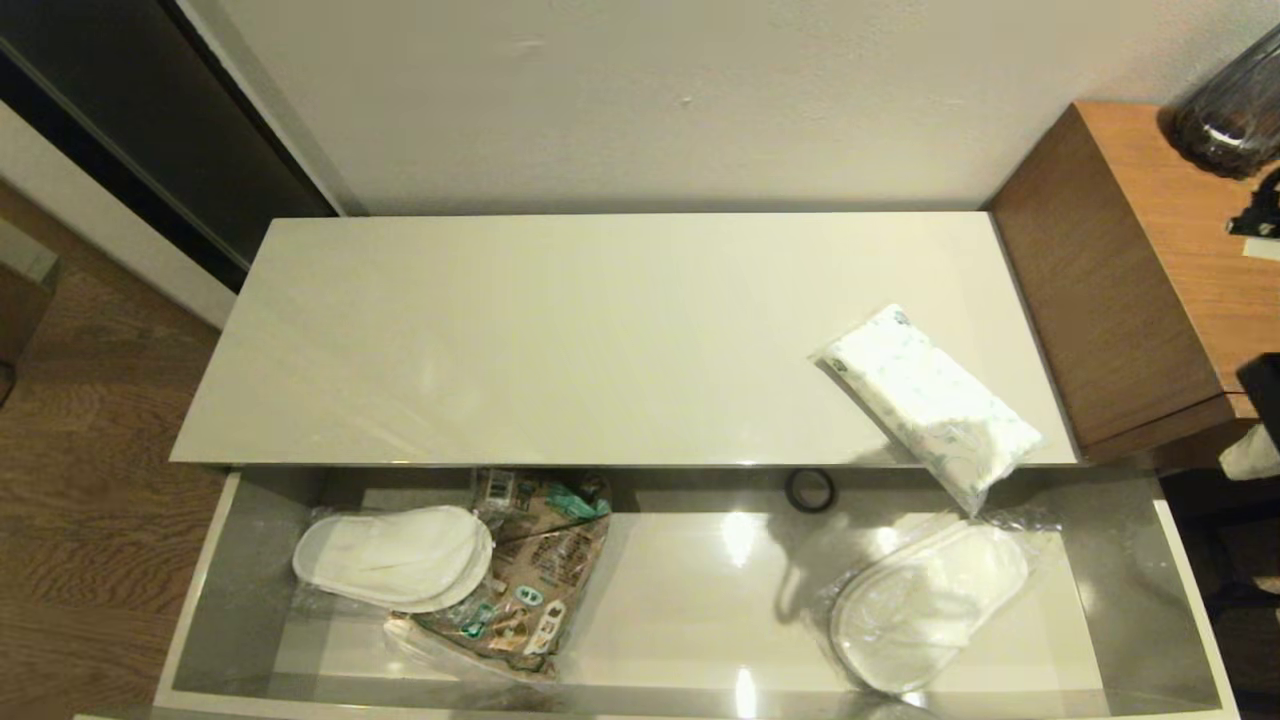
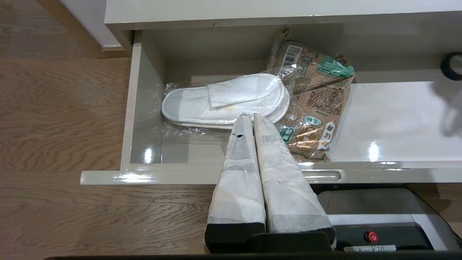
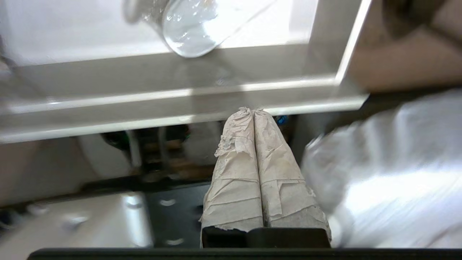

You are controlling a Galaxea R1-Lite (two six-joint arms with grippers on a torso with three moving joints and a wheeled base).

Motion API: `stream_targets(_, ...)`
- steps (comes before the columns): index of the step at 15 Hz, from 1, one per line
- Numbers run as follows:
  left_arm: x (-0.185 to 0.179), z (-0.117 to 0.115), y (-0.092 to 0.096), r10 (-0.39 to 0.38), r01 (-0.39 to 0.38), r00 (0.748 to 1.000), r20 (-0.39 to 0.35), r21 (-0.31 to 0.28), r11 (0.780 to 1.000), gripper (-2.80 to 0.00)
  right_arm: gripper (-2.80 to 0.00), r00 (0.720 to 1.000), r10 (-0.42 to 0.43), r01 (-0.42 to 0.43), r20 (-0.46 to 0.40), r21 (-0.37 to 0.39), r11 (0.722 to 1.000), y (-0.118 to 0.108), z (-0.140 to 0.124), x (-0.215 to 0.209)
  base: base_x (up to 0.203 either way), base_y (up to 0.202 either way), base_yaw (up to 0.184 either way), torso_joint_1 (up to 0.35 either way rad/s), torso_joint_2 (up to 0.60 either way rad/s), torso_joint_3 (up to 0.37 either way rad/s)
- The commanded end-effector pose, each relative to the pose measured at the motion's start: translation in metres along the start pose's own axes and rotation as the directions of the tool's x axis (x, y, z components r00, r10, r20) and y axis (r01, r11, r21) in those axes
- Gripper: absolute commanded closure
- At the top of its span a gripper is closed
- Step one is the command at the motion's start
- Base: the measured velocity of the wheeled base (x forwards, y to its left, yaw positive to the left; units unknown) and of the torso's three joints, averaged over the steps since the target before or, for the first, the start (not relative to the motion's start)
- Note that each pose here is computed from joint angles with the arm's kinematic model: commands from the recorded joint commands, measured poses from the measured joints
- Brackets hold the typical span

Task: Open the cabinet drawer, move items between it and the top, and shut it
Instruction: Close the drawer

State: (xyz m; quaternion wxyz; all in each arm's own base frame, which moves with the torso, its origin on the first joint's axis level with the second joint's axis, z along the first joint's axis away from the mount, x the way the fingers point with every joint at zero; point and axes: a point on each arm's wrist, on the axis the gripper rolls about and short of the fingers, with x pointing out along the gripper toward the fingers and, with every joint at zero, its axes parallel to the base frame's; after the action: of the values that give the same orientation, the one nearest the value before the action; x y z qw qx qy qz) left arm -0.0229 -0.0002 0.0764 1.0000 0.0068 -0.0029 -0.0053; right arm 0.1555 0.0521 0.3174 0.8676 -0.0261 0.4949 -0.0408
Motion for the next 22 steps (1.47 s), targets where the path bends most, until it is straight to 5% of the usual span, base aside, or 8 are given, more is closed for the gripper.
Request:
stream_targets(1, 0.0, 0.0, 0.0, 0.0, 0.0, 1.0, 0.0, 0.0, 1.0, 0.0, 0.0, 0.999, 0.01, -0.017, -0.048, -0.136, 0.991, -0.024, -0.035, 0.008, 0.0, 0.0, 0.0, 0.0, 0.0, 0.0)
stream_targets(3, 0.0, 0.0, 0.0, 0.0, 0.0, 1.0, 0.0, 0.0, 1.0, 0.0, 0.0, 0.987, 0.0, -0.022, -0.163, -0.131, 0.991, -0.028, -0.065, 0.038, 0.0, 0.0, 0.0, 0.0, 0.0, 0.0)
stream_targets(5, 0.0, 0.0, 0.0, 0.0, 0.0, 1.0, 0.0, 0.0, 1.0, 0.0, 0.0, 0.975, 0.017, -0.036, -0.221, -0.083, 0.996, -0.027, -0.087, 0.059, 0.0, 0.0, 0.0, 0.0, 0.0, 0.0)
stream_targets(9, 0.0, 0.0, 0.0, 0.0, 0.0, 1.0, 0.0, 0.0, 1.0, 0.0, 0.0, 0.948, 0.077, -0.116, -0.31, -0.108, 0.987, -0.013, -0.135, 0.098, 0.0, 0.0, 0.0, 0.0, 0.0, 0.0)
stream_targets(13, 0.0, 0.0, 0.0, 0.0, 0.0, 1.0, 0.0, 0.0, 1.0, 0.0, 0.0, 0.93, 0.108, -0.142, -0.351, -0.073, 0.987, -0.003, -0.137, 0.115, 0.0, 0.0, 0.0, 0.0, 0.0, 0.0)
stream_targets(17, 0.0, 0.0, 0.0, 0.0, 0.0, 1.0, 0.0, 0.0, 1.0, 0.0, 0.0, 0.862, 0.081, -0.147, -0.5, -0.095, 0.985, 0.05, -0.144, 0.168, 0.0, 0.0, 0.0, 0.0, 0.0, 0.0)
stream_targets(22, 0.0, 0.0, 0.0, 0.0, 0.0, 1.0, 0.0, 0.0, 1.0, 0.0, 0.0, 0.831, 0.128, -0.182, -0.542, -0.047, 0.982, 0.078, -0.146, 0.216, 0.0, 0.0, 0.0, 0.0, 0.0, 0.0)
